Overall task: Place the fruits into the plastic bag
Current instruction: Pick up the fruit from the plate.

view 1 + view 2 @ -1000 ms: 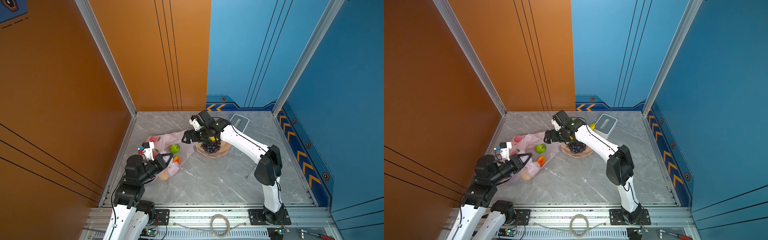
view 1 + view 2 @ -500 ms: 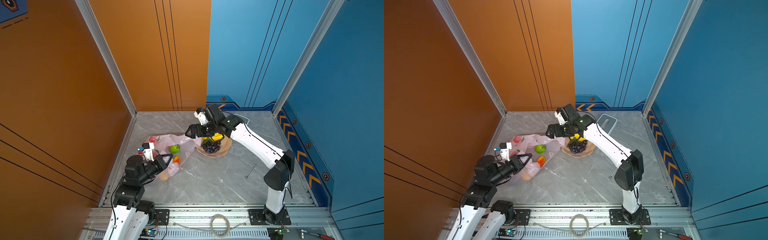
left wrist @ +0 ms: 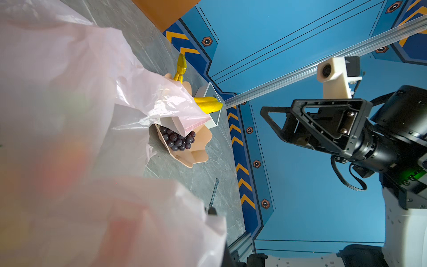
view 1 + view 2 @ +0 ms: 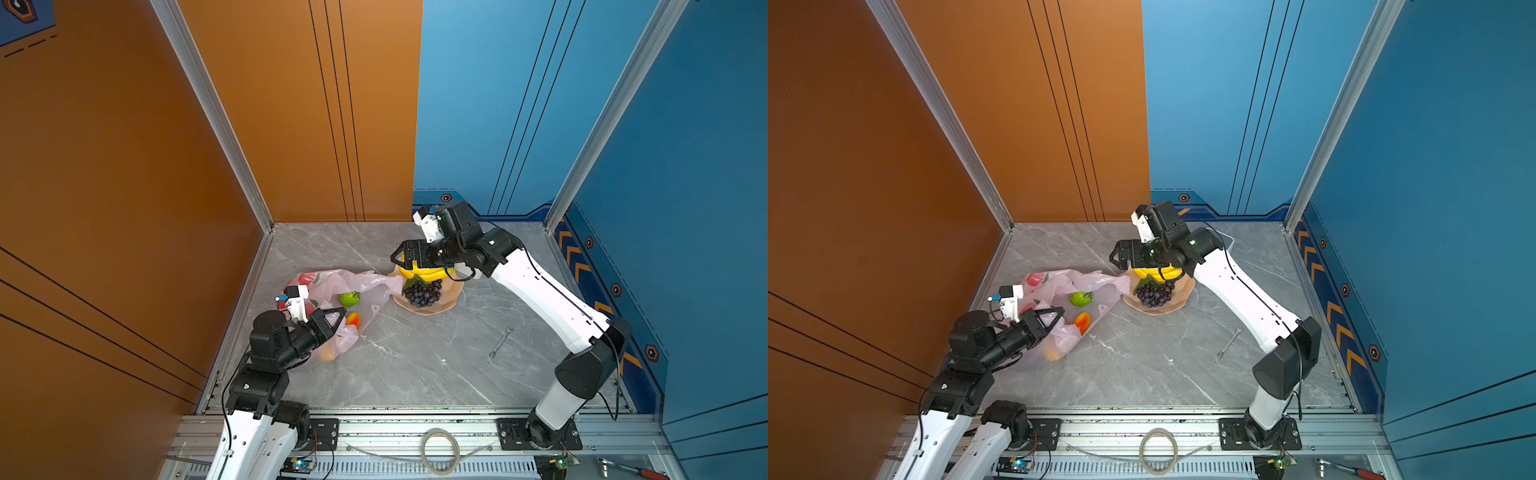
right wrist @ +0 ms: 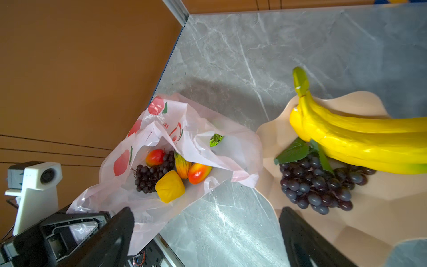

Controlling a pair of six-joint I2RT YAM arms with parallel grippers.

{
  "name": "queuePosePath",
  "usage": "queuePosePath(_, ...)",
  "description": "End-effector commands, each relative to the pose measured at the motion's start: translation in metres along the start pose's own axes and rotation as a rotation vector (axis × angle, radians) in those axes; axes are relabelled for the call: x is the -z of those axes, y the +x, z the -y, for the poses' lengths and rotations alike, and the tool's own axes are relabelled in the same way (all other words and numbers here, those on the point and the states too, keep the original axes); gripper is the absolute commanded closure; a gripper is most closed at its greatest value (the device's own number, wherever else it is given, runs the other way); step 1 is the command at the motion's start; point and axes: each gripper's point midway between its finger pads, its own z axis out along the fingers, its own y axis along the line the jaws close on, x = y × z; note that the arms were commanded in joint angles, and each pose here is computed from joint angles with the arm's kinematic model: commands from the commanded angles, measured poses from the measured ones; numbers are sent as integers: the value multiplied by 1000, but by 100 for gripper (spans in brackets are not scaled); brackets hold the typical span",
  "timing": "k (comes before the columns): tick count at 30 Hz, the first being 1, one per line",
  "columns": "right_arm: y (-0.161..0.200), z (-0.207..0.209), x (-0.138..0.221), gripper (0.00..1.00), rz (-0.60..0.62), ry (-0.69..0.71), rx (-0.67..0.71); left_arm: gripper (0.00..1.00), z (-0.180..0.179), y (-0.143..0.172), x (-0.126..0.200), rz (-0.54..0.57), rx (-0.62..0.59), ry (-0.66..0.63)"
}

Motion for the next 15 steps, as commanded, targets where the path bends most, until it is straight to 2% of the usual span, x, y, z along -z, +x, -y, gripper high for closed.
queuePosePath(1,2,18,16,3,21,62,8,100,-4,-1,0,4,-3,-10)
queuePosePath(8,13,64,31,2,33,179,-64,100,-4,-2,-1,6,-3,-10)
queuePosePath(15,27,109,27,1,-5,288,-128,100,-3,-3,-3,2,-4,-5)
